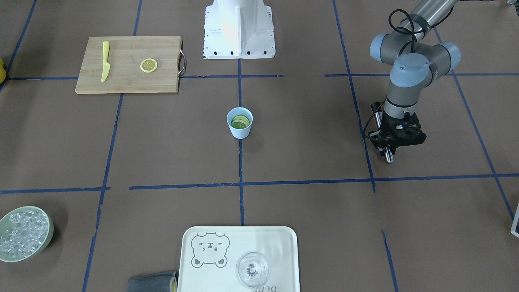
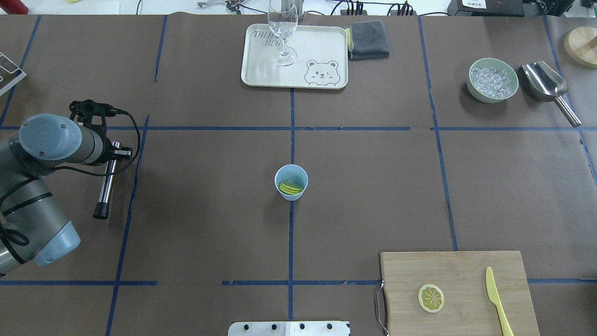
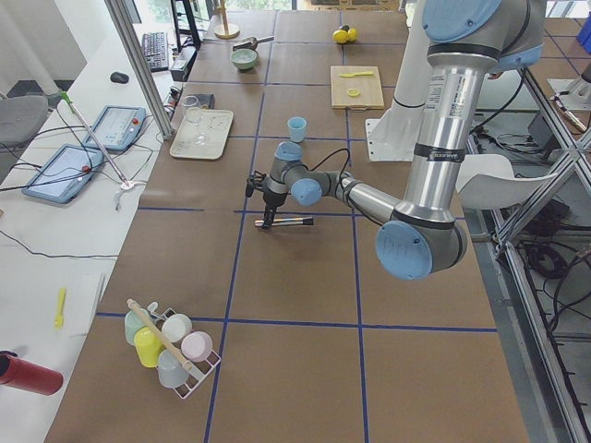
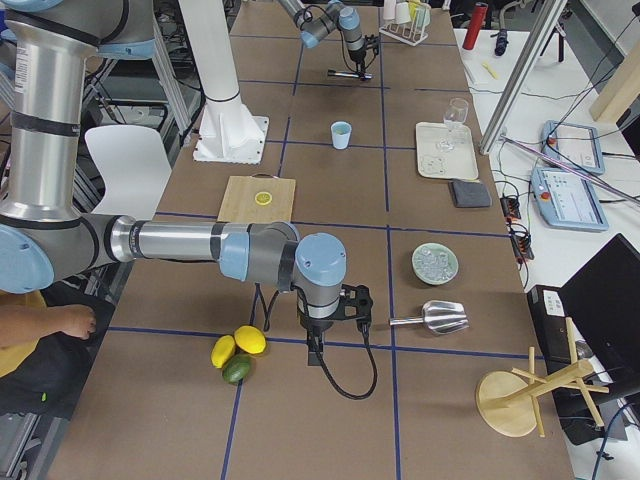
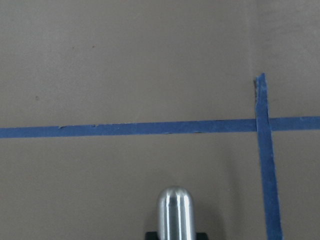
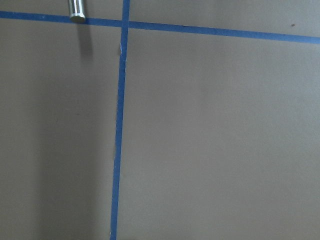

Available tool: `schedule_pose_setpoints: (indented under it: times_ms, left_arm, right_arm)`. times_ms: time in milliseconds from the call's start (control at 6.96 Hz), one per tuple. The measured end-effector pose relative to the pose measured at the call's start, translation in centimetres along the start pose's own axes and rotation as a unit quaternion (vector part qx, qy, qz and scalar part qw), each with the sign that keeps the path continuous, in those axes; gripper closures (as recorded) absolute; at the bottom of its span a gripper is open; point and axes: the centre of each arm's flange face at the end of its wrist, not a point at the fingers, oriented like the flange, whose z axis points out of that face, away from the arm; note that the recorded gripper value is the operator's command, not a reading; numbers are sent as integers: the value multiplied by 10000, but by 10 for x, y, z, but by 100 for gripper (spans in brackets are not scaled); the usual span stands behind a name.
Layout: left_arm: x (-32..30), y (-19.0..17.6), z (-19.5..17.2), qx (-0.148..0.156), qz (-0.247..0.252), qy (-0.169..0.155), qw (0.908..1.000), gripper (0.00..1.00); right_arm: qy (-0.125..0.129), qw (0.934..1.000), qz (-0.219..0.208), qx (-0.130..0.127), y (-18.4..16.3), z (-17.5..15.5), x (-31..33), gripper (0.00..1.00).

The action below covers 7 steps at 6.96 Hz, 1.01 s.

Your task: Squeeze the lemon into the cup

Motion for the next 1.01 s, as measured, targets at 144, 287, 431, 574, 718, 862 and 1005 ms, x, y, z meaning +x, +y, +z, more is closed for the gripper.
schedule_pose_setpoints:
  times_ms: [144, 287, 431, 574, 718, 862, 1005]
  left_arm:
    - [2, 2, 0, 5, 40, 27, 10000, 0]
    - [6, 2, -6, 36, 239, 120, 9996, 0]
    - [4, 1, -23, 112, 628, 233, 9977, 0]
    - [-15, -6, -47, 169, 1059, 360, 9936, 0]
    - [-58, -24, -73, 184, 1423, 467, 9886, 0]
    - [-122, -43, -95, 210, 1857, 452, 9813, 0]
    - [-194, -56, -113, 200, 2216, 380, 9742, 0]
  right_arm:
    - [0, 10000, 0, 0, 0, 0, 0, 0]
    - [0, 10000, 0, 0, 0, 0, 0, 0]
    - [0, 10000, -1, 0, 0, 0, 0, 0]
    - [1, 10000, -3, 3, 0, 0, 0, 0]
    - [1, 10000, -4, 5, 0, 0, 0, 0]
    - [1, 10000, -3, 4, 0, 0, 0, 0]
    - [-1, 10000, -2, 3, 0, 0, 0, 0]
